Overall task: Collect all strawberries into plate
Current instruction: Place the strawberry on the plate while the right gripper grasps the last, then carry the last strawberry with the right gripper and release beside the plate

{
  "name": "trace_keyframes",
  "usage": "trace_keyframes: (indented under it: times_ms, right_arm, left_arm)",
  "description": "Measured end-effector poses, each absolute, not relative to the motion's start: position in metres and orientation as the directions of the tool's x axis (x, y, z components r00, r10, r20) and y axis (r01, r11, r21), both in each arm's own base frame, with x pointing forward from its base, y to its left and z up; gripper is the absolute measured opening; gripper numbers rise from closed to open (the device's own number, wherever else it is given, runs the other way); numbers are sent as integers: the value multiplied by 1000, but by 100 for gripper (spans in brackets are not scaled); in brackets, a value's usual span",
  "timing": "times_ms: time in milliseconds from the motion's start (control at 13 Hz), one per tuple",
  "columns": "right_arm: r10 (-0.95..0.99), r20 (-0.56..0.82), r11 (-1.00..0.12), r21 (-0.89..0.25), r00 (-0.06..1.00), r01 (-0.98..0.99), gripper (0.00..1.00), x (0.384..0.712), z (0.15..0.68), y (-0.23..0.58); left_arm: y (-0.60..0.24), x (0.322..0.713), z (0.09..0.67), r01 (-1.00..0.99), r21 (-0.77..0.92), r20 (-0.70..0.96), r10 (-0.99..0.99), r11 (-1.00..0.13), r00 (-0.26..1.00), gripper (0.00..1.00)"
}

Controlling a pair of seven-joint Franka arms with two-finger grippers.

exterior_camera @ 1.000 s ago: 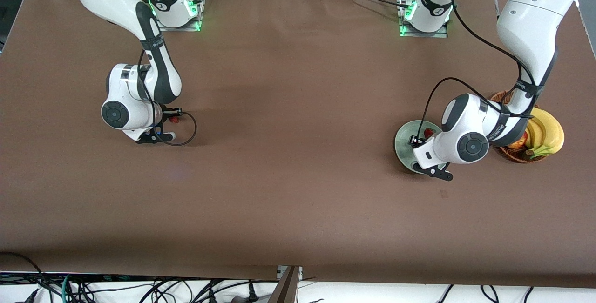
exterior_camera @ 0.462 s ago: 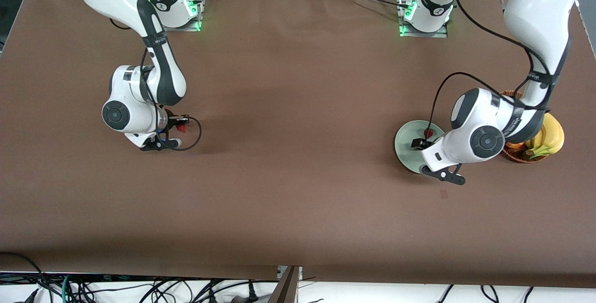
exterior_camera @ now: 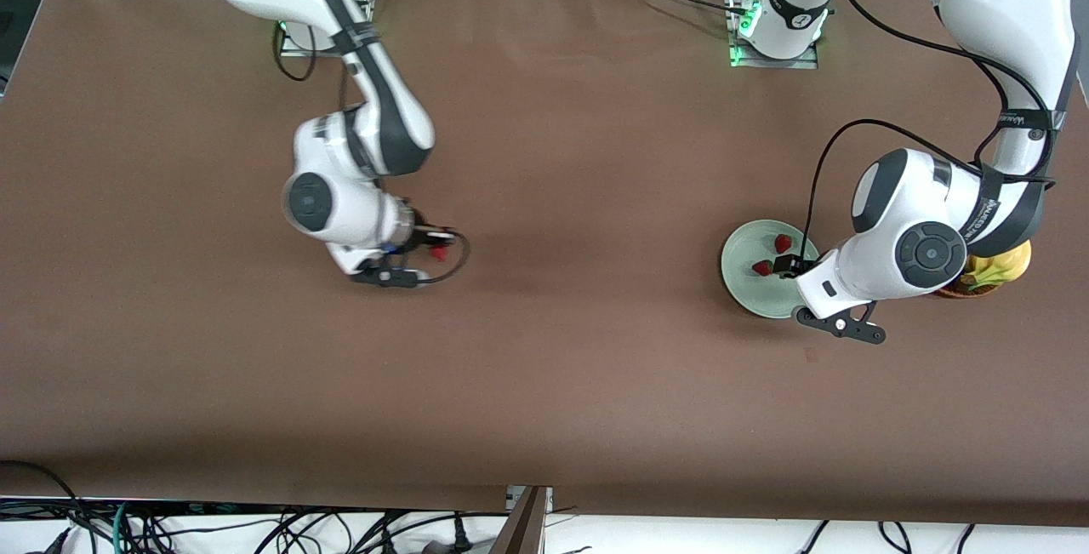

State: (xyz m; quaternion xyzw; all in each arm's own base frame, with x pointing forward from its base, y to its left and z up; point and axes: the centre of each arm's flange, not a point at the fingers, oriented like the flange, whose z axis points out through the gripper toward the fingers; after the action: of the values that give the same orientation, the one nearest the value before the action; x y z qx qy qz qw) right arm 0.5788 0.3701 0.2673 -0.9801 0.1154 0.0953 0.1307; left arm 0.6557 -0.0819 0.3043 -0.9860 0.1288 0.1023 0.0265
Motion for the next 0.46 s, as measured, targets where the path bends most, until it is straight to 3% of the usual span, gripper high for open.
trace_keyframes:
  times_ms: [231, 462]
  right_arm:
    - [-339, -182, -861, -335, 923, -382, 26, 562, 271, 495]
    - [-379, -79, -796, -480, 922, -369, 26, 520, 243, 583]
  left_arm:
    - [-82, 655, 296, -260, -20, -222, -249, -965, 943, 100]
    - [-82, 654, 291, -260, -17, -231, -250, -965, 940, 100]
